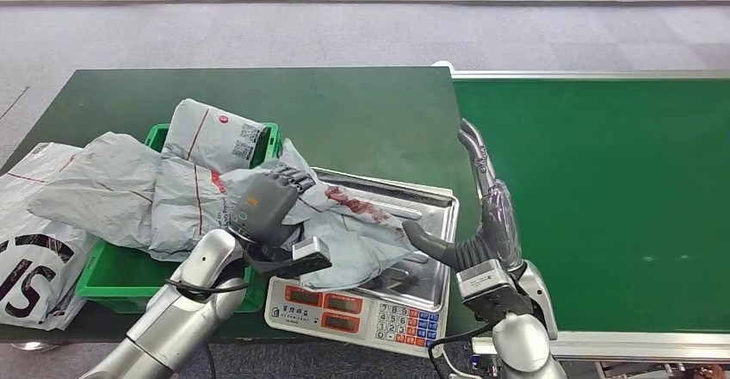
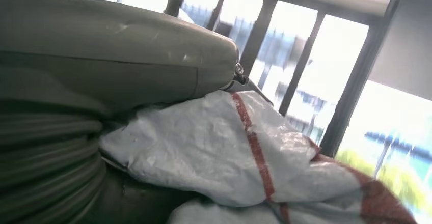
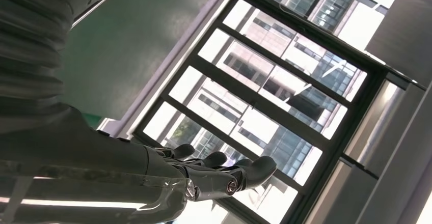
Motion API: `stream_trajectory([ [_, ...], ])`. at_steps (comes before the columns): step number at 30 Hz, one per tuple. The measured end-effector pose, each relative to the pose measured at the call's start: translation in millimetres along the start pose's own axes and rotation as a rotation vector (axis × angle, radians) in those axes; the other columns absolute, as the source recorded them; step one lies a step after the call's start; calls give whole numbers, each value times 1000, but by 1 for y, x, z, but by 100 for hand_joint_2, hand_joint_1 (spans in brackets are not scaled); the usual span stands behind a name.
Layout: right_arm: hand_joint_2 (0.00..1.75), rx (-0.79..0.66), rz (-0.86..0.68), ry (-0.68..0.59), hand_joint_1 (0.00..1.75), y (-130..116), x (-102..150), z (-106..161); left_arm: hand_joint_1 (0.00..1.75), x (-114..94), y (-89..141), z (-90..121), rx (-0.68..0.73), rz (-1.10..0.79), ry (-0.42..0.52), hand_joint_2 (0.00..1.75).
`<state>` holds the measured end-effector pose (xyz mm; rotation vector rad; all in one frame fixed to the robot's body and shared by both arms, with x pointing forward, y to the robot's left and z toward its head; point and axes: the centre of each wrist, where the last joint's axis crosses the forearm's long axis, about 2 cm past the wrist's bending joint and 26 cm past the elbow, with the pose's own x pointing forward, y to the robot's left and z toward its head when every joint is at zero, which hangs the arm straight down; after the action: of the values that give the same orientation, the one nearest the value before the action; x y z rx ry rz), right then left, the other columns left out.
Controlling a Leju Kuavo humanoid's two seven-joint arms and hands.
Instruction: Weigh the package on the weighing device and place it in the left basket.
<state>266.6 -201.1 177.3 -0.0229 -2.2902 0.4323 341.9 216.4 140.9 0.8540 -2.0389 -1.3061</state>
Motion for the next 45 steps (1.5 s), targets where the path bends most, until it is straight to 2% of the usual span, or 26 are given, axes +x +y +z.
stream_trajectory([
  [4, 175, -6, -14, 7, 0, 0, -1, -3, 175, -3, 24, -5, 175, -154, -25, 175],
  [7, 175, -6, -20, 9, 0, 0, -3, -5, 175, -5, 34, -5, 240, -239, -36, 175],
  [15, 175, -3, -32, 16, 0, 0, -6, -6, 175, -5, 37, 1, 260, -261, -16, 175],
  [20, 175, -6, -42, 23, 0, 1, -6, -4, 175, -8, 39, 4, 267, -339, 23, 175],
  [23, 175, -4, -51, 33, 0, 2, -7, 0, 175, -22, 39, 7, 260, -431, 84, 175],
  [26, 175, -6, -51, 46, 0, 2, -7, 4, 175, -50, 40, 9, 239, -494, 163, 175],
  [32, 175, -26, -40, 71, 0, 0, -6, 9, 175, -98, 55, -4, 192, -567, 299, 175],
  [36, 175, -29, -34, 83, 0, -1, -5, 17, 175, -112, 61, -10, 177, -571, 352, 175],
  [45, 175, -27, -24, 100, 0, -4, -6, 26, 175, -127, 66, -11, 165, -569, 434, 175],
])
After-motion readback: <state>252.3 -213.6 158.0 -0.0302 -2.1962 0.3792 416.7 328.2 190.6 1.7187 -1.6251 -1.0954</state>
